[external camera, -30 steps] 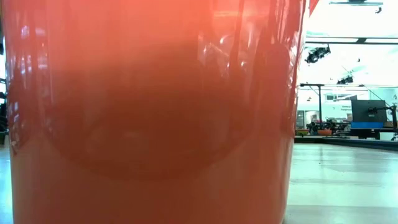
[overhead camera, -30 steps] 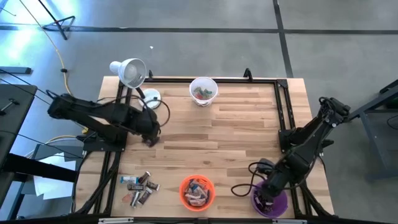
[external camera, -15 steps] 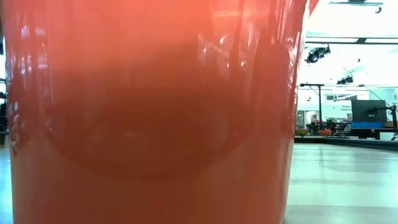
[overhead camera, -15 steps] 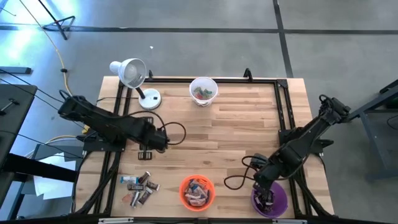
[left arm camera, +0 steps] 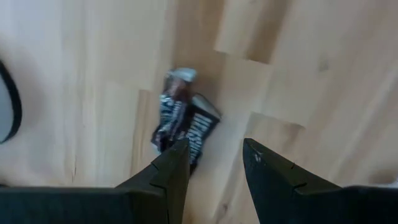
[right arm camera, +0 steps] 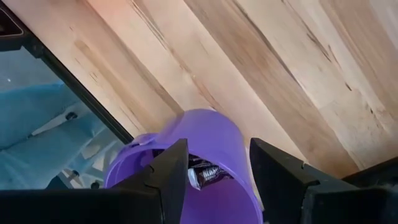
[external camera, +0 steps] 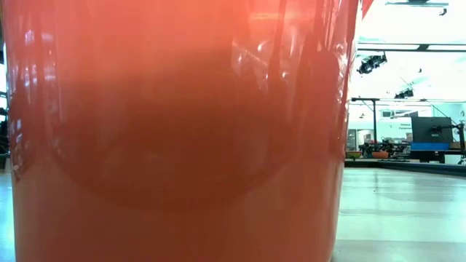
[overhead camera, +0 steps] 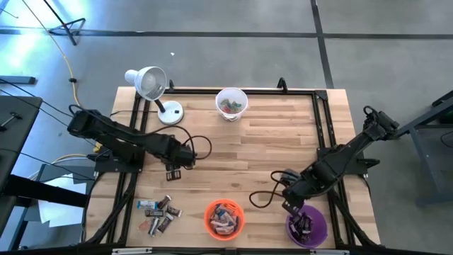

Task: Organize candy in baskets
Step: Put the dark brown chocolate bar into the dark purple bucket

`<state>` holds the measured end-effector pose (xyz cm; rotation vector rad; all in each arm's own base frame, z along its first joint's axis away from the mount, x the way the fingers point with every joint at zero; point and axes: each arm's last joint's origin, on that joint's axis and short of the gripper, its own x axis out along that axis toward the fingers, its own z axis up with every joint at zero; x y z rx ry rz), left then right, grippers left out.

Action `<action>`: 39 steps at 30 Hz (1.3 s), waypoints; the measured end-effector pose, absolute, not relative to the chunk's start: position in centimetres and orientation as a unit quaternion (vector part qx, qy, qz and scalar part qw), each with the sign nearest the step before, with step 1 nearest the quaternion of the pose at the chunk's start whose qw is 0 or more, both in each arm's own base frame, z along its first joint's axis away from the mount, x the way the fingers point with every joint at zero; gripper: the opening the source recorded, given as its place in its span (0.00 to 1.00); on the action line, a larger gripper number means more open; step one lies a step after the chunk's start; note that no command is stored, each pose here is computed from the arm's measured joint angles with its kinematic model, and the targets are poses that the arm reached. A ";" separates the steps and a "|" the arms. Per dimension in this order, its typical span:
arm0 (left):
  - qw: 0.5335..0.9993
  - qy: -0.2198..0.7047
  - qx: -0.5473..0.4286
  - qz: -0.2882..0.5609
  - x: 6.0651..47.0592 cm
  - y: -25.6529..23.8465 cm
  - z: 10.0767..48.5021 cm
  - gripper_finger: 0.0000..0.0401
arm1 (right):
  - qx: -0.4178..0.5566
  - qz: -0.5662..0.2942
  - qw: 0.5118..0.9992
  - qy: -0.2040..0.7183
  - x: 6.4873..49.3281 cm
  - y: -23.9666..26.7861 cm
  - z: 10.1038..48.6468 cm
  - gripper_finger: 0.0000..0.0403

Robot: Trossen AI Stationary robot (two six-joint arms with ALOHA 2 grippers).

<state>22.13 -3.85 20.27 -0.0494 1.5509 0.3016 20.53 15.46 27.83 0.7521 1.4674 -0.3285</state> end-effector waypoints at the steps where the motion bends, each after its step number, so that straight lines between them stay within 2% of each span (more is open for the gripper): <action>1: 0.702 0.696 -0.027 0.148 22.0 -3.6 19.9 0.34 | 0.334 -0.147 0.667 0.650 20.6 15.3 27.8 0.41; 8: 0.688 0.685 -0.073 0.227 21.5 -1.4 18.0 0.34 | 0.333 -0.146 0.671 0.646 21.2 14.6 27.8 0.41; 17: 0.696 0.669 -0.118 0.234 21.6 0.2 16.9 0.34 | 0.347 -0.152 0.672 0.636 21.8 13.9 27.9 0.41; 26: 0.670 0.677 -0.152 0.264 19.9 1.5 14.5 0.34 | 0.356 -0.145 0.676 0.628 22.1 14.0 27.9 0.41; 31: 0.666 0.675 -0.202 0.244 19.2 1.7 13.0 0.34 | 0.358 -0.143 0.677 0.627 22.1 14.0 28.0 0.41; 39: 0.664 0.669 -0.205 0.264 19.0 1.9 12.7 0.34 | 0.362 -0.137 0.681 0.622 22.3 14.1 28.0 0.41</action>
